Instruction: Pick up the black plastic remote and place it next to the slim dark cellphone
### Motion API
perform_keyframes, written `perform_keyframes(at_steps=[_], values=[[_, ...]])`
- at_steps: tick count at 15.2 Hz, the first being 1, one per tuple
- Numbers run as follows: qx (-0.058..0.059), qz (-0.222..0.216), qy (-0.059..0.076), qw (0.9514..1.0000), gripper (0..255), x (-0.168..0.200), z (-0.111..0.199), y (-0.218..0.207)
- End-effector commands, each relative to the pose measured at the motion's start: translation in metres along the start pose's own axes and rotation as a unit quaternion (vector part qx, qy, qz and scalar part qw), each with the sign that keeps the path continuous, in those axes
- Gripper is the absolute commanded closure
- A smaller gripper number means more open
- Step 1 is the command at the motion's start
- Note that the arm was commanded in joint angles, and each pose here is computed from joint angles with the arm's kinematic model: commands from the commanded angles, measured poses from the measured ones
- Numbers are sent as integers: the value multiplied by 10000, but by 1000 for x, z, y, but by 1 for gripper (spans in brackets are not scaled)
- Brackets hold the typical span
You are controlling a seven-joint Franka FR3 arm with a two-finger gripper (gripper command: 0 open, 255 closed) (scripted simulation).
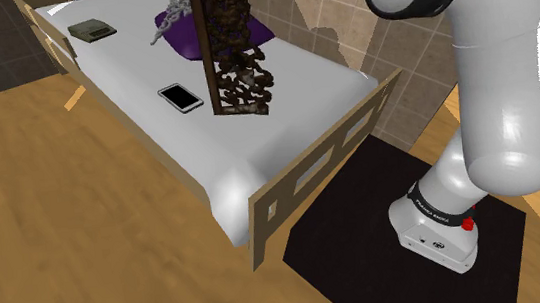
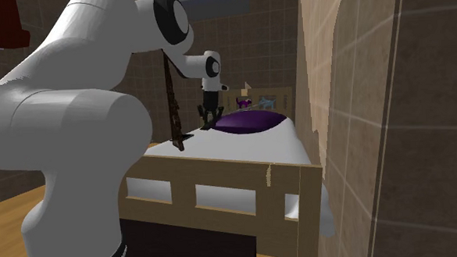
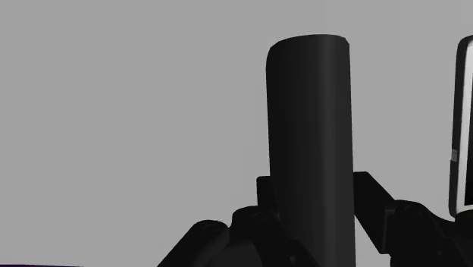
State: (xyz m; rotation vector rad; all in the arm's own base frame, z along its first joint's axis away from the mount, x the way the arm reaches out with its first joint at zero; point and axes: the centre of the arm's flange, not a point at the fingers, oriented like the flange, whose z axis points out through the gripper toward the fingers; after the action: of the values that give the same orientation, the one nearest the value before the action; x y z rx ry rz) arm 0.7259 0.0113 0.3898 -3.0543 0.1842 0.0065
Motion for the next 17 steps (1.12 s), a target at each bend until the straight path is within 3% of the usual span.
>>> perform_keyframes(at_steps=[1,11,17], values=[[-1,2,-3,10000,255,1,11,1],[-1,2,-3,10000,255,1,62,5],[-1,2,-3,10000,255,1,62,5]])
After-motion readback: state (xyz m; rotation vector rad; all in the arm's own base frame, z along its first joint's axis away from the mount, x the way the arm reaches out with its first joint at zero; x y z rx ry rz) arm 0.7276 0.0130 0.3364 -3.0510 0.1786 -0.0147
